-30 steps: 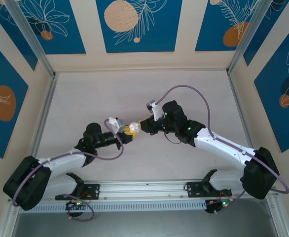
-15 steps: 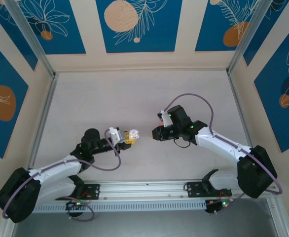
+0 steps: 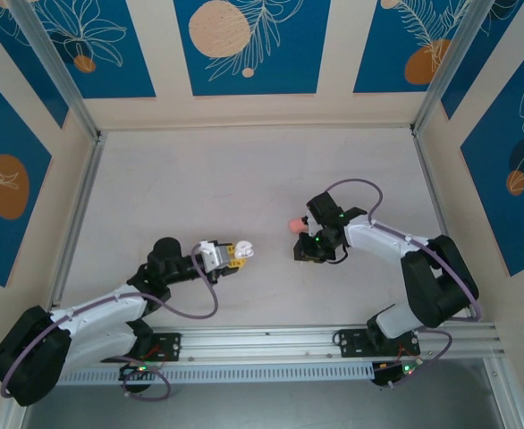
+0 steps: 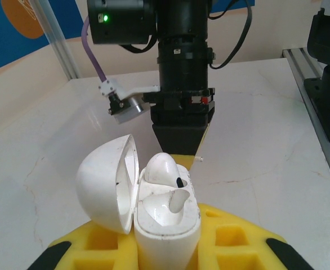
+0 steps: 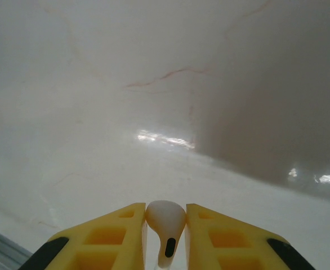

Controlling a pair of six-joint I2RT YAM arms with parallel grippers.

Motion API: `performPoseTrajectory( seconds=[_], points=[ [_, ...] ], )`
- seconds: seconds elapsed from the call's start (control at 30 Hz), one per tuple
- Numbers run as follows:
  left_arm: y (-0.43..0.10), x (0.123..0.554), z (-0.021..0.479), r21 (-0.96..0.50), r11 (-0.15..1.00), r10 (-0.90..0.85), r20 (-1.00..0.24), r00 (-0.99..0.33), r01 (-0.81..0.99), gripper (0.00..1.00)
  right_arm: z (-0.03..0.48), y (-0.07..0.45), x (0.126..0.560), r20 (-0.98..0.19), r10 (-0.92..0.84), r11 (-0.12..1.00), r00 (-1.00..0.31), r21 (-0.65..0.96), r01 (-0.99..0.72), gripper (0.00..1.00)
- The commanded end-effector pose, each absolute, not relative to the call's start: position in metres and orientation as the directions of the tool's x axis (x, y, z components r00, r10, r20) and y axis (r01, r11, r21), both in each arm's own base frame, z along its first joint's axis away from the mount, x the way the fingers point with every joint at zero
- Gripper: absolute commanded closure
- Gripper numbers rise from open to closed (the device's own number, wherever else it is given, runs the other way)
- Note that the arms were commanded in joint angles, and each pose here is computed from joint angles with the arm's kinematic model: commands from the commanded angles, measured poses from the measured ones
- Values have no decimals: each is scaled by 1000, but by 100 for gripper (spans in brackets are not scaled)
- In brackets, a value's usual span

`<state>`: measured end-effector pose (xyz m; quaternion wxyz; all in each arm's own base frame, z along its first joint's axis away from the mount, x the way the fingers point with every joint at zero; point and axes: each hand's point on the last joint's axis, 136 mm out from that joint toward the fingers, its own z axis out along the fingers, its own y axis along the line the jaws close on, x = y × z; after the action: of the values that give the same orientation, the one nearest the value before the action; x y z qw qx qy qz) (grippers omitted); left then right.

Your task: Insert wireless bluetooth earbuds into charging case

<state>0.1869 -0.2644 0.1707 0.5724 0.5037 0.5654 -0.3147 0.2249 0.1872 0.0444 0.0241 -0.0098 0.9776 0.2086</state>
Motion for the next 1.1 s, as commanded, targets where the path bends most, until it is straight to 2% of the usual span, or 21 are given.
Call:
performPoseTrajectory(
  seconds=[0.0,0.37,0.5,0.63,0.8,1.07],
  points=[
    [-267,179,184,283,270,175,-954,242,920,86,42,180,224,2,15,933,-1000,359,15,77],
    [-263,183,186,291,303,184,-952,244,907,86,15,163,217,131,21,980,-991,194,46,76],
    [-263,184,187,292,306,184,-952,244,906,86,14,160,213,158,9,989,-987,146,32,68],
    [-263,185,188,291,309,185,-952,243,905,86,24,160,213,162,-5,993,-987,120,15,60],
    [-262,185,186,288,311,191,-952,237,906,86,57,158,221,133,-10,995,-991,97,2,59],
    [-262,186,186,284,316,195,-953,231,905,86,74,156,216,205,35,997,-978,57,48,59]
  ],
)
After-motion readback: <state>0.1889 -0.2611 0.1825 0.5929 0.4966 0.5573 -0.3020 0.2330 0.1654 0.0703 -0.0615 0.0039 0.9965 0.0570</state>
